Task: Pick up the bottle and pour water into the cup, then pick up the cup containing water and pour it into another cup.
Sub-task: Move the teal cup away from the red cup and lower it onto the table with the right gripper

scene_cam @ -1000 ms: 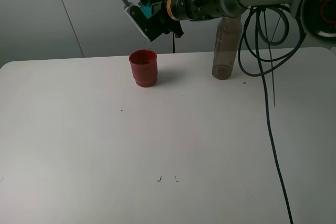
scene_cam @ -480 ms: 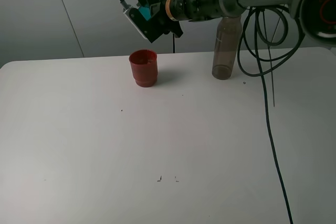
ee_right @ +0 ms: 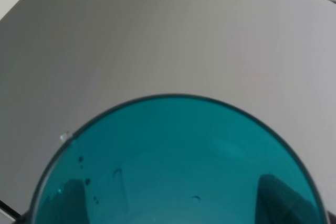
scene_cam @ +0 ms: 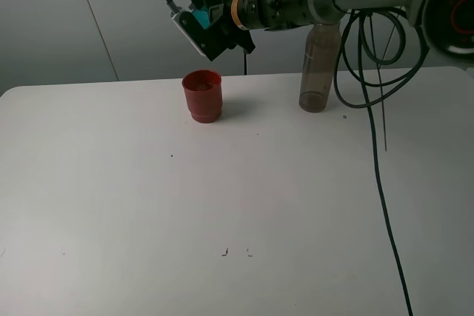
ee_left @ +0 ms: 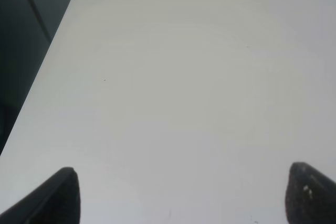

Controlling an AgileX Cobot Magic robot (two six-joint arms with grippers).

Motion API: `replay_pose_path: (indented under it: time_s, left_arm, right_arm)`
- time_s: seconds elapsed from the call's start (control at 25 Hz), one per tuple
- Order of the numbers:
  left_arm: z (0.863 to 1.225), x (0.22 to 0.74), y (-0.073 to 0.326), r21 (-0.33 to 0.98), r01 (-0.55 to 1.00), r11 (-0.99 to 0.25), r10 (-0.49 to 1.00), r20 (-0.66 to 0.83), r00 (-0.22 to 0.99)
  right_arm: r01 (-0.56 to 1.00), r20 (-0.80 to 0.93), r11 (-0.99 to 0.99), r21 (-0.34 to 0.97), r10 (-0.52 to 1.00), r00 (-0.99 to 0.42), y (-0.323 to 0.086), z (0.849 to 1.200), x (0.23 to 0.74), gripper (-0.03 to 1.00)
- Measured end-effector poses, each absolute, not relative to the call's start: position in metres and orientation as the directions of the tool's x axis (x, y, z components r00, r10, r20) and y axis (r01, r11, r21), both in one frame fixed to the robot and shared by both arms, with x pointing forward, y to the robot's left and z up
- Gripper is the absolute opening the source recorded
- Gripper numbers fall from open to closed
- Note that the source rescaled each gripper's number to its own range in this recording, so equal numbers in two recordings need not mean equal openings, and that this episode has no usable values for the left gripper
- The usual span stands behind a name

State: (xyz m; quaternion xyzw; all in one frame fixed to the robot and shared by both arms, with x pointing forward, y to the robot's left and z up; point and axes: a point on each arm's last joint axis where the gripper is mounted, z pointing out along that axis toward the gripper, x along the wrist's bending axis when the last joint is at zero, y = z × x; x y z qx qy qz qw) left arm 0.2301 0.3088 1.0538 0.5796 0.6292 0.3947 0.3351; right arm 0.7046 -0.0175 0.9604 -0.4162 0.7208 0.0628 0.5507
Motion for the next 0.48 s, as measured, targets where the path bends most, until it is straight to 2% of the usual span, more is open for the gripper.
replay_pose_path:
  time_s: [0.24,0.36,0.48]
  left_arm:
    - [1.0538,0.2301,0.3088,0.885,0.465,0.016,0.994,0.036,-0.103]
    - [1.0538,0.2301,0.3088,0.885,0.465,0.016,0.994,0.036,-0.103]
    - [1.0538,0.2301,0.3088,0.885,0.465,0.016,0.994,0.036,-0.103]
  right_arm:
    - [-0.667,-0.882,0.692,-0.277,-0.459,-0.11,-0.0144,0.9607,0.7029,0.16]
    - [-0.64,-0.916,0.755,-0.141,-0.344,-0.205,-0.0143,0.9614,0.7031,0.16]
    - [-0.575,-0.929,0.816,0.064,-0.162,-0.333,-0.0147,0.965,0.7032,0.16]
